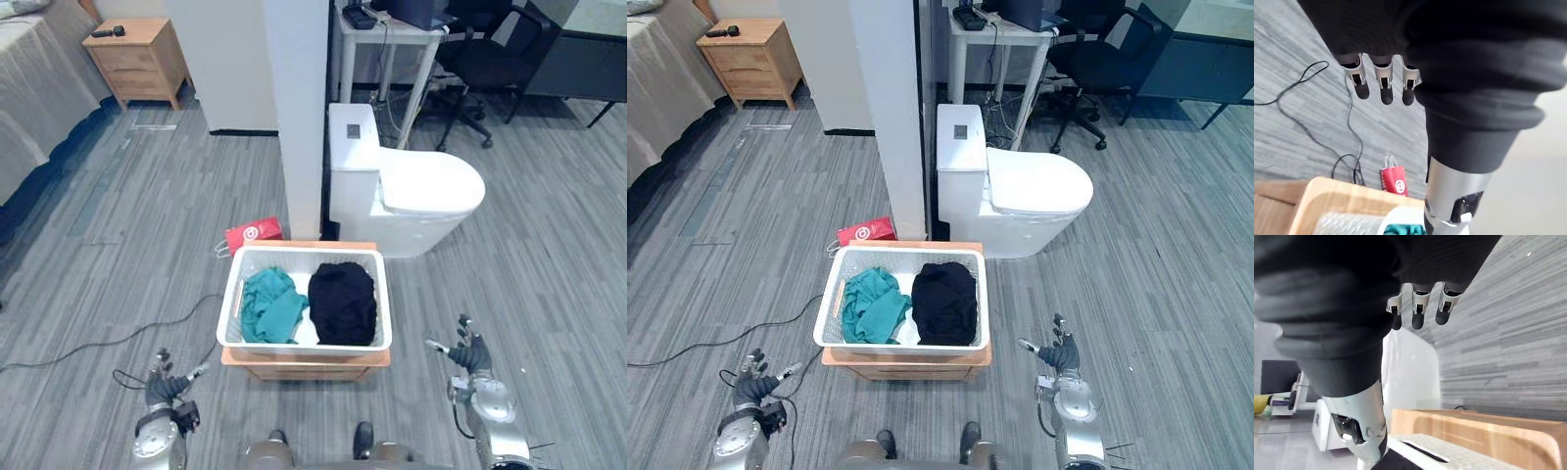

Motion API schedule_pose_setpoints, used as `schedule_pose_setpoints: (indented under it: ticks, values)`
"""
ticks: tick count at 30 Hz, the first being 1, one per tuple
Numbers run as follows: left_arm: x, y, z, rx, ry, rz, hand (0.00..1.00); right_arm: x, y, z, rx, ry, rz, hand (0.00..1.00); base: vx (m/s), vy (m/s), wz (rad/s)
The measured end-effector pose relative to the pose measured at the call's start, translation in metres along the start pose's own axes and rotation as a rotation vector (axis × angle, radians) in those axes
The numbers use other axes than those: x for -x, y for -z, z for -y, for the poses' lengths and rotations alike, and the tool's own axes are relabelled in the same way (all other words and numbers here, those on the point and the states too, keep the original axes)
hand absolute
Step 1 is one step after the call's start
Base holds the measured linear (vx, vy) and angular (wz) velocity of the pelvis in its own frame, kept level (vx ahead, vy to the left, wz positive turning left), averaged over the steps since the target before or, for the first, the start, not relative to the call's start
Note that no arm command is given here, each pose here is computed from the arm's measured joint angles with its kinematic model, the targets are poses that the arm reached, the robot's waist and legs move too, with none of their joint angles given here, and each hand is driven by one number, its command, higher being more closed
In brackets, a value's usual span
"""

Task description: Pick up the laundry basket with both hands and put the clothes into the washing machine.

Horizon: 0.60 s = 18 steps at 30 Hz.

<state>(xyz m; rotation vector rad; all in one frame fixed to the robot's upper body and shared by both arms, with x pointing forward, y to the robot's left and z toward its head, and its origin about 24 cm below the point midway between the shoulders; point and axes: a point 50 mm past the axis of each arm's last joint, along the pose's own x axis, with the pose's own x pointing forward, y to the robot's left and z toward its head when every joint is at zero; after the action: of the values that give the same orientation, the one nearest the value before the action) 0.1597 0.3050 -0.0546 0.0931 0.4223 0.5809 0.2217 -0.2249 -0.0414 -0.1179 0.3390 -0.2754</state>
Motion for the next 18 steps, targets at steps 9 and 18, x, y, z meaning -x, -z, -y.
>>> schedule_pose_setpoints:
  ticks: [9, 18]
  values:
    - [-0.044, -0.044, 0.051, -0.108, 0.139, 0.062, 0.00, -0.045, -0.045, -0.047, 0.158, -0.174, 0.070, 0.00, -0.11, -0.009, -0.21]
    - [-0.075, -0.127, 0.088, -0.159, 0.164, 0.228, 0.00, -0.081, -0.121, -0.070, 0.154, -0.121, 0.184, 0.00, -0.19, -0.053, -0.10]
